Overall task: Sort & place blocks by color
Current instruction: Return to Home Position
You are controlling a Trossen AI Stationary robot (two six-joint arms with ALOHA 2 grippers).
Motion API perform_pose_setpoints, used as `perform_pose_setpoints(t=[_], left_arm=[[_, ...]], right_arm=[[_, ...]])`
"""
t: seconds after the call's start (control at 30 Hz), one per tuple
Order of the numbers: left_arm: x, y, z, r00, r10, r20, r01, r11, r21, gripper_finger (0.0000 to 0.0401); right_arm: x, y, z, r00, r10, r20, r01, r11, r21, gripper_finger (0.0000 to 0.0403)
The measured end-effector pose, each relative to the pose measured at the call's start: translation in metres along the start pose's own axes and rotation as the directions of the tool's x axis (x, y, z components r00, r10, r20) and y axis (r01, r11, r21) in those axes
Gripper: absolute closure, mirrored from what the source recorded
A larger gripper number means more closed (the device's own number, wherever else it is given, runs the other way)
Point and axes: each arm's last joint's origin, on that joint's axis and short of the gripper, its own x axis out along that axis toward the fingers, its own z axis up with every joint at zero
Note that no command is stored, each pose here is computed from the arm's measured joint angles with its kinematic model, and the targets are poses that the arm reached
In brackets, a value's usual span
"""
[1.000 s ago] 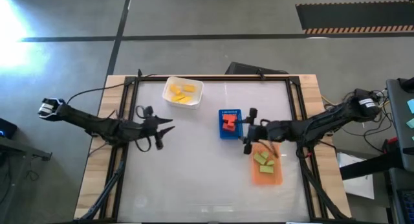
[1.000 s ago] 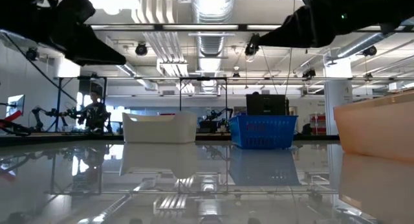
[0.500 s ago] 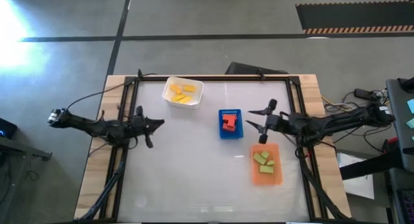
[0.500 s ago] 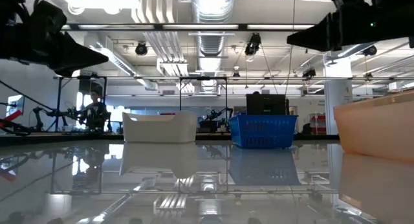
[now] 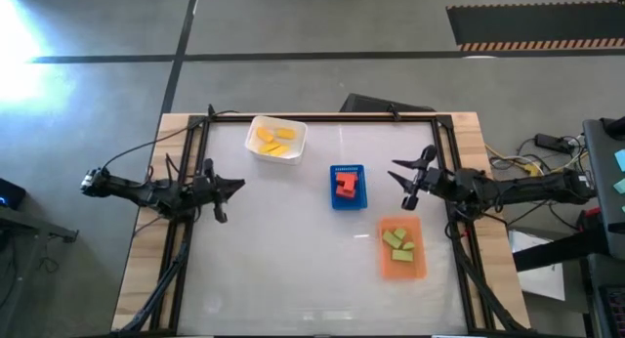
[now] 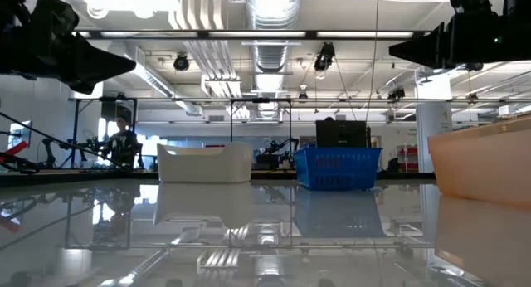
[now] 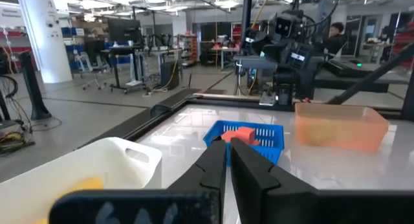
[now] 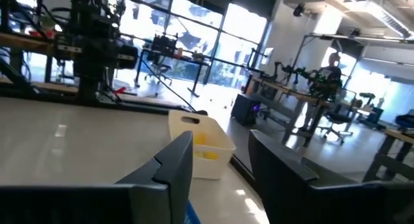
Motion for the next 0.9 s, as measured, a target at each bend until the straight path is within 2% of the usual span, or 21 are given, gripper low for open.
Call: perform_pose_setpoints(t=[0.3,0.5,0.77,0.9], left_arm=[[0.000,0.000,-0.001,1.000,0.001,-0.007,-0.001,1.000,0.004,0.0395],[0.001,0.000,-0.001,1.000,0.001,-0.010,-0.001,1.000,0.005,0.0395],[0.001,-0.001,-0.002,1.000,0.002,-0.016,-0.002,1.000,0.008,0.0395],[0.001,-0.001,-0.002,1.000,0.002,-0.015,-0.002,1.000,0.007,0.0395]], right_arm=[[-0.014,-0.003,-0.007,0.997,0.035,0.070,-0.036,0.999,0.014,0.0287],[-0.019,0.001,-0.011,0.984,0.145,0.103,-0.151,0.988,0.045,0.0298],[-0.021,0.007,-0.010,0.920,0.352,0.169,-0.371,0.923,0.099,0.0315],[-0.024,0.009,-0.007,0.856,0.463,0.229,-0.484,0.874,0.041,0.0323]])
